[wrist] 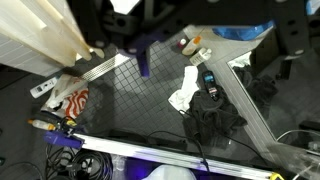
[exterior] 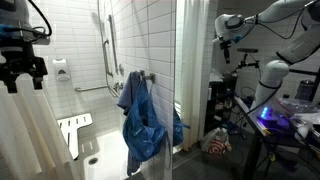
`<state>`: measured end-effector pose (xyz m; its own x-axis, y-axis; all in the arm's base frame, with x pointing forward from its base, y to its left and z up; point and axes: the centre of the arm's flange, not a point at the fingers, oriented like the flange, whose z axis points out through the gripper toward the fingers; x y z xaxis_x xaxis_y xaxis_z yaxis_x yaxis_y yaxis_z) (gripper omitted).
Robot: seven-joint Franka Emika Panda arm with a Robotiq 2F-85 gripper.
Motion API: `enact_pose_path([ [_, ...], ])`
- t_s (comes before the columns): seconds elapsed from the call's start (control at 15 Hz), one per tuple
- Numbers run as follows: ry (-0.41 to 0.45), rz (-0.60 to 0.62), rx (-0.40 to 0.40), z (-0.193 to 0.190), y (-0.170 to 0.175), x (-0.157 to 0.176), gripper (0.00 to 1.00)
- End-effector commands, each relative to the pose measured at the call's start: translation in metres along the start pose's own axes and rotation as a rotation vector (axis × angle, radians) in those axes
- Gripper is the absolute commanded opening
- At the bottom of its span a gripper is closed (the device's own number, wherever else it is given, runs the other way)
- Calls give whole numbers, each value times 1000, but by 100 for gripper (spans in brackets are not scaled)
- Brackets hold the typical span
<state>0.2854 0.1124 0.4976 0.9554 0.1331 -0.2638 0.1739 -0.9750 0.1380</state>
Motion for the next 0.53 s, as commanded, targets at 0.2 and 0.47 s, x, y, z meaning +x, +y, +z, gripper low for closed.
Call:
enact_pose_path([
  [0.2, 4, 102, 78, 0, 30, 48, 100],
  [0.47, 37, 156, 100, -1, 49, 83, 100],
])
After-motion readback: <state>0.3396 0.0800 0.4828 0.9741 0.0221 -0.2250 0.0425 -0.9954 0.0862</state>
